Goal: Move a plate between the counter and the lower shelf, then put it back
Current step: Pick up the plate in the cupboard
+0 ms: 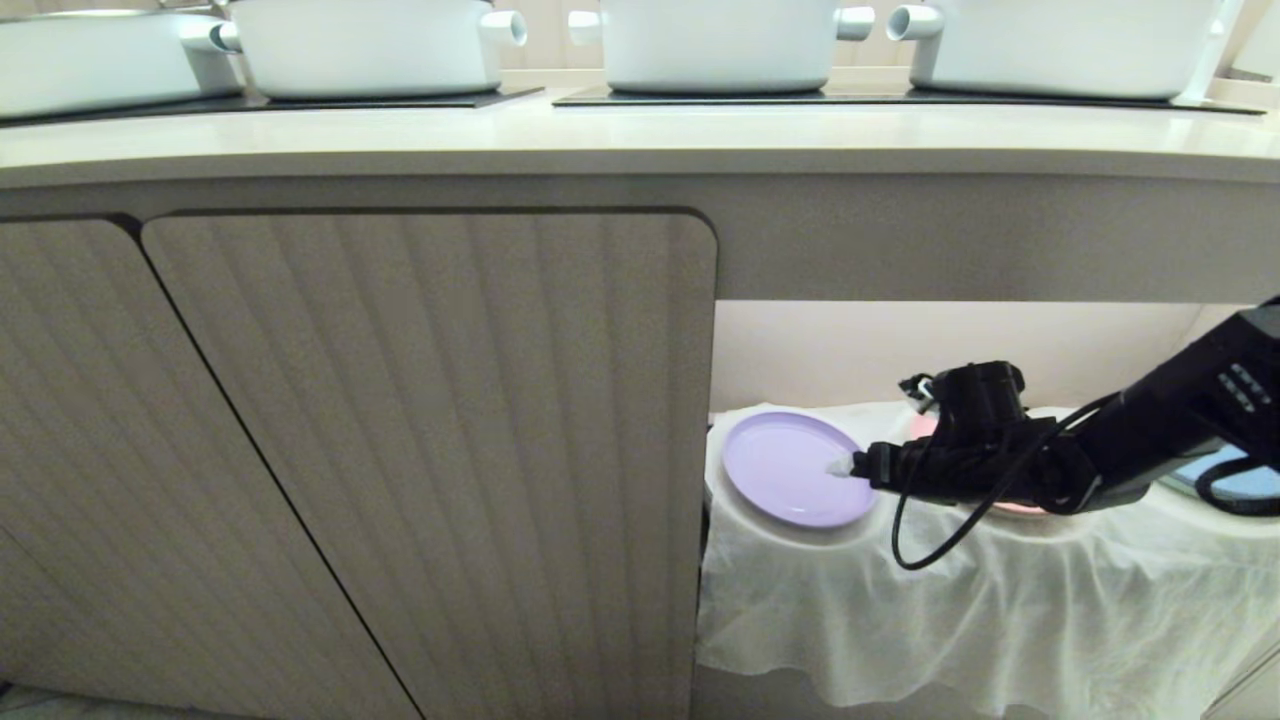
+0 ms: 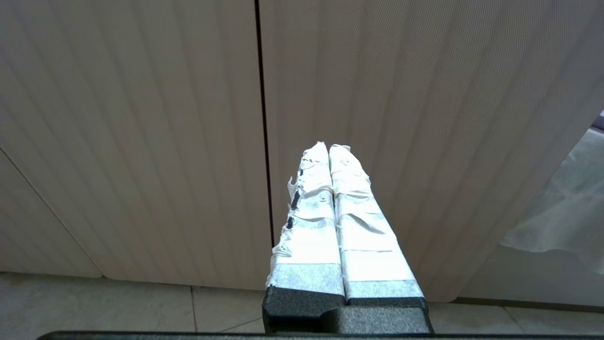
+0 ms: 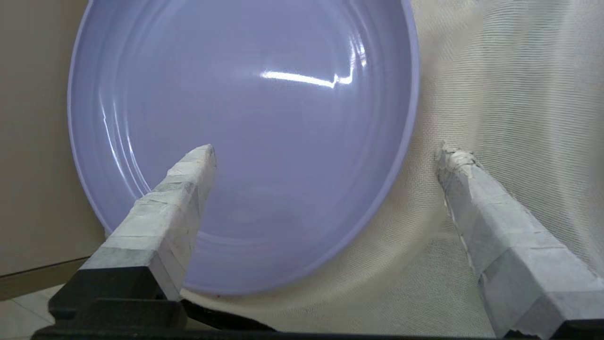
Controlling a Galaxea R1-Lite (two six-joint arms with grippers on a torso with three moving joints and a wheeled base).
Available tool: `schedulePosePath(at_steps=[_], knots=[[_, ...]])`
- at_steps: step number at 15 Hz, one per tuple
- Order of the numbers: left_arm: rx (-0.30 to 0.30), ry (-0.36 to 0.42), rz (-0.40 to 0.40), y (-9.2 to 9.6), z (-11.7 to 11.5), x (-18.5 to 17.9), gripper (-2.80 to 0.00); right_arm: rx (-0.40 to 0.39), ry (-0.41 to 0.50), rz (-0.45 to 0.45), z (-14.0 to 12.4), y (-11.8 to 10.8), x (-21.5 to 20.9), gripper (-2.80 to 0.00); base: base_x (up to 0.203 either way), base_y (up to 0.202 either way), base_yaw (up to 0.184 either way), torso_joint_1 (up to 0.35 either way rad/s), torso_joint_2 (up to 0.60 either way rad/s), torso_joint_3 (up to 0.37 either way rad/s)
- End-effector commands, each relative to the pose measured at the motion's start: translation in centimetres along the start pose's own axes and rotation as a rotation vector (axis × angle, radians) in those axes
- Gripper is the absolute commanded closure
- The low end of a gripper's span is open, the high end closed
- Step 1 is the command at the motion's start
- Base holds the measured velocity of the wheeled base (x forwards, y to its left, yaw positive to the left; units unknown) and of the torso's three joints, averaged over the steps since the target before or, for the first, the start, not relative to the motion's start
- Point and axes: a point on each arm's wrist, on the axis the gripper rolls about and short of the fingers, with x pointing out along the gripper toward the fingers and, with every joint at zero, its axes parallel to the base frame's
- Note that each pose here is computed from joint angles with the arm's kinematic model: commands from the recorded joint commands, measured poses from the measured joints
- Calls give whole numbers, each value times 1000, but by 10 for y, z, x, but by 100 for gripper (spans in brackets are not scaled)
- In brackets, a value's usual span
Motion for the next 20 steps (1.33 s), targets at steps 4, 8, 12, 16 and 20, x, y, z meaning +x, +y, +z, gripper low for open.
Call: schedulePosePath(at_steps=[4, 8, 12, 16, 20], knots=[[-1, 0, 2, 0, 0, 0, 0, 5, 12, 11, -3, 5, 11, -280, 0, 0, 0, 0, 0, 0], [-1, 0, 0, 0, 0, 0, 0, 3, 5, 17, -3, 7, 12, -280, 0, 0, 0, 0, 0, 0], [-1, 0, 2, 0, 0, 0, 0, 3, 1, 19, -3, 7, 13, -280, 0, 0, 0, 0, 0, 0], [-1, 0, 0, 0, 0, 0, 0, 8, -12, 27, 2, 11, 17, -280, 0, 0, 0, 0, 0, 0], [-1, 0, 2, 0, 0, 0, 0, 14, -7, 21, -1, 14, 20, -280, 0, 0, 0, 0, 0, 0]])
